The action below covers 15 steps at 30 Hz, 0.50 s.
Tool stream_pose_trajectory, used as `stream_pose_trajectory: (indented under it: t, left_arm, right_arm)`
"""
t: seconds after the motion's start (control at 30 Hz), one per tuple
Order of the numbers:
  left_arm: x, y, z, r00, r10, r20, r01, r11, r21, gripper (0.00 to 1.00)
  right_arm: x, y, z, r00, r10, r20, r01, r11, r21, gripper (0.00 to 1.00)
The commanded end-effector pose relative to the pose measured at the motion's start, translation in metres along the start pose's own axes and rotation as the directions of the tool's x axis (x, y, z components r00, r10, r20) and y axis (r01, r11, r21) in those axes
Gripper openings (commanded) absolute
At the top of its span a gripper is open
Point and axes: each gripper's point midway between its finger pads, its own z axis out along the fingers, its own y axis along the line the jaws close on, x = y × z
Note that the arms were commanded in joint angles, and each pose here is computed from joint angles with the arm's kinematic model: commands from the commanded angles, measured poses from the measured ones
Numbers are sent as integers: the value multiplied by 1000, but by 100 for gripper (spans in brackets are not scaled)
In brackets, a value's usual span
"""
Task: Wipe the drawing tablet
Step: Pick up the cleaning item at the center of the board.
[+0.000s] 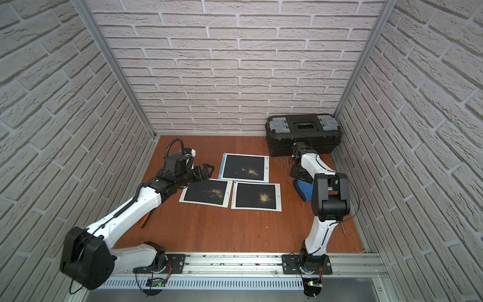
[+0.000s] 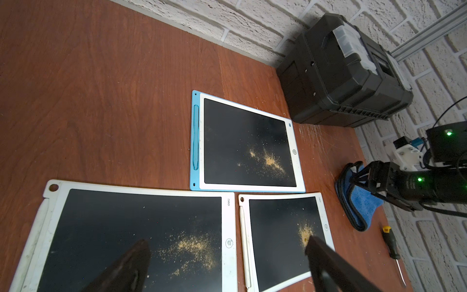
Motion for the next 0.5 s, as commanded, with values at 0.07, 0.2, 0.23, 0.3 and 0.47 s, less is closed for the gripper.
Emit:
stream_pose_trajectory:
  t: [0.07,0.2,0.23,0.3,0.47]
  left_arm:
    - [-10,-2,-11,998,-2,60,1,1000,12,98]
    - [-10,-2,-11,998,-2,63,1,1000,15,98]
    - [-10,-3,-11,998,-4,64,3,1000,18,98]
    - [-8,-2,-9,998,-4,60,3,1000,19,98]
    - [-7,-3,-8,999,-2,55,0,1000,29,98]
  right_arm:
    - [-4,-4,-19,999,-5,39,5,1000,-18,78]
    - [11,-26,-21,997,77,20,-76,996,-36,78]
    - [14,-31,-20,994,109,15,-108,993,-52,78]
    - [21,-41,-17,987,163,-2,-162,982,-95,79]
    - [26,-50,-7,982,181,-60,-186,976,-108,79]
